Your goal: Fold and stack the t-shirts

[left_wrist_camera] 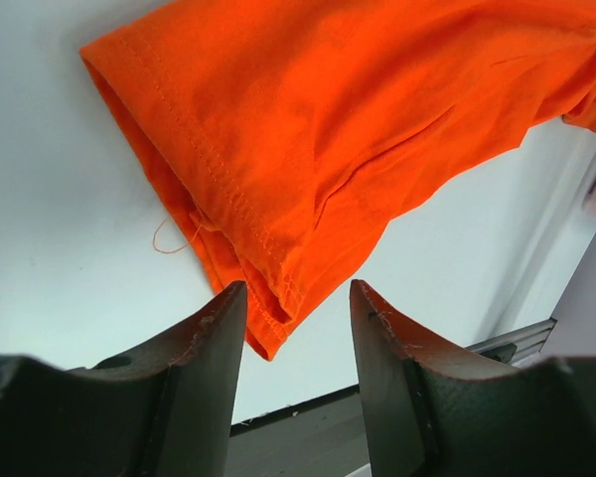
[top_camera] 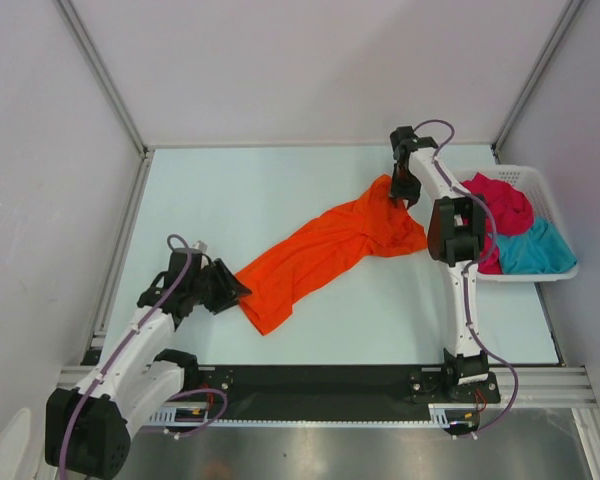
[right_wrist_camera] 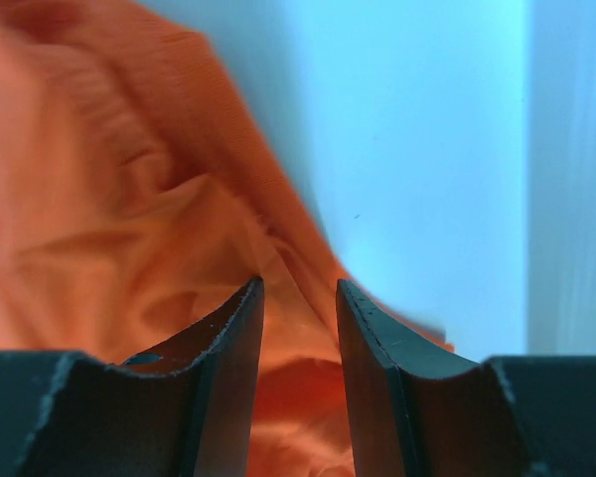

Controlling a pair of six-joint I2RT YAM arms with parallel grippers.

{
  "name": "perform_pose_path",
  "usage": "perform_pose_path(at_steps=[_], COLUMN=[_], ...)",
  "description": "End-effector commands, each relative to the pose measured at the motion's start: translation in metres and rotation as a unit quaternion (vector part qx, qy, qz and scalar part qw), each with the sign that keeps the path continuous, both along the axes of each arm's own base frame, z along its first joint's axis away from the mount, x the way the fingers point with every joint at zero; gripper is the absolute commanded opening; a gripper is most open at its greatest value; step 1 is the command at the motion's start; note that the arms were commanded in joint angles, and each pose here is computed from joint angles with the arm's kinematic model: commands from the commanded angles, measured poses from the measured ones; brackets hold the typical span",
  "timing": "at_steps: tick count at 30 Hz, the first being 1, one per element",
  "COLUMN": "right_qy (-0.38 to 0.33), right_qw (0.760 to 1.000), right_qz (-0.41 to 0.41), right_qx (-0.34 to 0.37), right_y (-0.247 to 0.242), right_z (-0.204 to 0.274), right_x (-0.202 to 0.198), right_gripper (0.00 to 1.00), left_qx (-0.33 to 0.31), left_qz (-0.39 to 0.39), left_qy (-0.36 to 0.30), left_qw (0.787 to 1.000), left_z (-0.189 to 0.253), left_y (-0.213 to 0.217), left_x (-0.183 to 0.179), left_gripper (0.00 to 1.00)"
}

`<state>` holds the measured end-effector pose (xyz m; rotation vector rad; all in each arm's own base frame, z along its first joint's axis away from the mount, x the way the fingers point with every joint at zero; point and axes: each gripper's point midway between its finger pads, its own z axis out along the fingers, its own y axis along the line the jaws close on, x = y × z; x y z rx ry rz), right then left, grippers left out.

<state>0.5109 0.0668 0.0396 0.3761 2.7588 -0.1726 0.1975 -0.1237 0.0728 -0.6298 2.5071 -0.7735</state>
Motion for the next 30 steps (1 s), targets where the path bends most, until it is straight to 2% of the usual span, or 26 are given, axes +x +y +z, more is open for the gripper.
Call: perform_pose_path(at_steps=[1,9,12,13,16,20,24,30], right_qy=[0.010,0.024,0.024,0.027,0.029,0.010,-0.015,-0.088], right_qw=[1.000,0.999,0.995,0.991,0.984,0.981,0.984,0.986], right_qz=[0.012,0.028,0.052,0.061,0.062,0.067,0.074,0.044], right_qx=[0.005,0.039,0.082,0.115,0.166,0.180,0.159,0.132], right_y=[-0.002,0.014,0.031,0.042,0.054,0.064,0.059,0.024], right_z=[-0.006,-0.035,-0.046,-0.048,-0.058,-0.060,-0.057,-0.029], right_x=[0.002,0.004,0.008,0.008,0.011,0.023,0.046,0.085], right_gripper=[0.41,0.41,0.21,0.00,0.00,0.00,0.00,0.00], left_qx=[0.010,0.012,0.013,0.015,0.017,0.028,0.041,0.051], left_qz=[-0.005,-0.005,-0.006,-0.006,-0.008,-0.009,-0.009,-0.002], left_qy=[-0.026,-0.020,-0.017,-0.016,-0.011,-0.006,-0.002,0.004], left_qw=[1.000,1.000,1.000,1.000,1.000,1.000,0.999,0.999], left_z=[0.015,0.013,0.012,0.010,0.010,0.011,0.013,0.013], left_y=[0.000,-0.001,-0.002,-0.002,-0.002,0.001,0.005,0.009], left_x=[0.017,0.025,0.028,0.028,0.029,0.028,0.027,0.025], left_gripper=[0.51,0.51,0.51,0.51,0.51,0.51,0.51,0.51])
